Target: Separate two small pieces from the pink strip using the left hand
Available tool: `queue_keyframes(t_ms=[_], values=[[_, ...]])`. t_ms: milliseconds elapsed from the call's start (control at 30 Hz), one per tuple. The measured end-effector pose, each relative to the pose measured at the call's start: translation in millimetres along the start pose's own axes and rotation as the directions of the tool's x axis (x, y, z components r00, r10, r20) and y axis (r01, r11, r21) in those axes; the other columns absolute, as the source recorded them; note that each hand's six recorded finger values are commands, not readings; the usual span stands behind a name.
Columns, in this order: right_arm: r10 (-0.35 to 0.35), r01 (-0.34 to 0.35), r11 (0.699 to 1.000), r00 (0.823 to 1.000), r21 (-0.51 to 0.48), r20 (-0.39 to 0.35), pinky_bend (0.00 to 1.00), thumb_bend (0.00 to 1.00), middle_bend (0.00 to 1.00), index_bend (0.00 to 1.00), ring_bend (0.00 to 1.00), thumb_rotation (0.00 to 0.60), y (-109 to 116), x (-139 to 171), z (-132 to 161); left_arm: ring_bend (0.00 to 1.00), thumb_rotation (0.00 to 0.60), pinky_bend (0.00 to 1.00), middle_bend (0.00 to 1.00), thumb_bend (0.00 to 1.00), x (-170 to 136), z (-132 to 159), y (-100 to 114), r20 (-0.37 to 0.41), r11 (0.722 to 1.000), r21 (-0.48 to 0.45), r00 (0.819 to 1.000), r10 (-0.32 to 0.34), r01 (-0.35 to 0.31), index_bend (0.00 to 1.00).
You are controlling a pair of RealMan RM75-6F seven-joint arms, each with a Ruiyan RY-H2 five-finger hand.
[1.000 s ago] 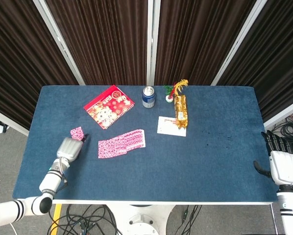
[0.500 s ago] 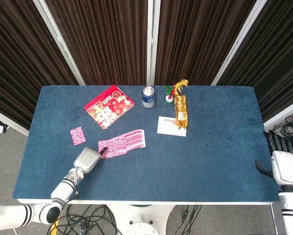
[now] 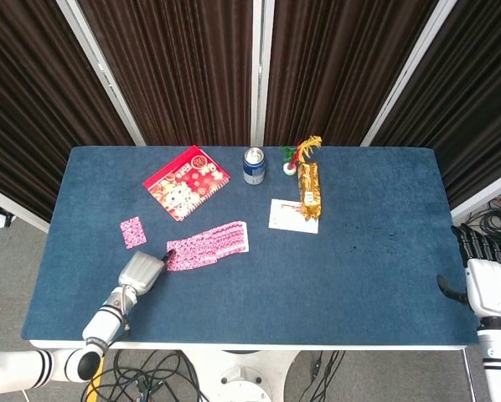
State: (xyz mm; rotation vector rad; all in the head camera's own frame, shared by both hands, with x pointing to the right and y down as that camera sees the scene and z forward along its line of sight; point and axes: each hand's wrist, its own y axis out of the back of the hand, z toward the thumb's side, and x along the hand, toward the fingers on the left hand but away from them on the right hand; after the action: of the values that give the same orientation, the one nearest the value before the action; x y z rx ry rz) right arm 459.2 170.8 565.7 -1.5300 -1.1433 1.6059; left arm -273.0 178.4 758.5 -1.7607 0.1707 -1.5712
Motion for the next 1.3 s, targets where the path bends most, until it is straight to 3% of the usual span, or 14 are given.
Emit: queue_keyframes(t_ms=[367, 967, 1300], values=[[0.003, -0.003, 1.000, 1.000, 0.001, -0.007, 0.00, 0.21, 0.00, 0.00, 0.00, 0.600, -1, -2, 3, 0.89, 0.600, 0.81, 0.87, 0.67, -10, -6, -6, -0.007, 1.000, -0.012, 1.000, -0.017, 0.017, 0.06], [0.027, -0.027, 0.999, 0.999, 0.022, -0.027, 0.00, 0.21, 0.00, 0.00, 0.00, 0.600, -8, -2, 10, 0.89, 0.600, 0.81, 0.87, 0.67, -63, -38, -37, -0.087, 0.992, -0.083, 0.991, -0.097, 0.090, 0.07], [0.018, -0.018, 1.000, 0.999, 0.018, -0.030, 0.00, 0.21, 0.00, 0.00, 0.00, 0.600, -7, -2, 12, 0.89, 0.600, 0.81, 0.87, 0.67, -79, -45, -23, -0.109, 0.995, -0.092, 0.993, -0.050, 0.040, 0.07]])
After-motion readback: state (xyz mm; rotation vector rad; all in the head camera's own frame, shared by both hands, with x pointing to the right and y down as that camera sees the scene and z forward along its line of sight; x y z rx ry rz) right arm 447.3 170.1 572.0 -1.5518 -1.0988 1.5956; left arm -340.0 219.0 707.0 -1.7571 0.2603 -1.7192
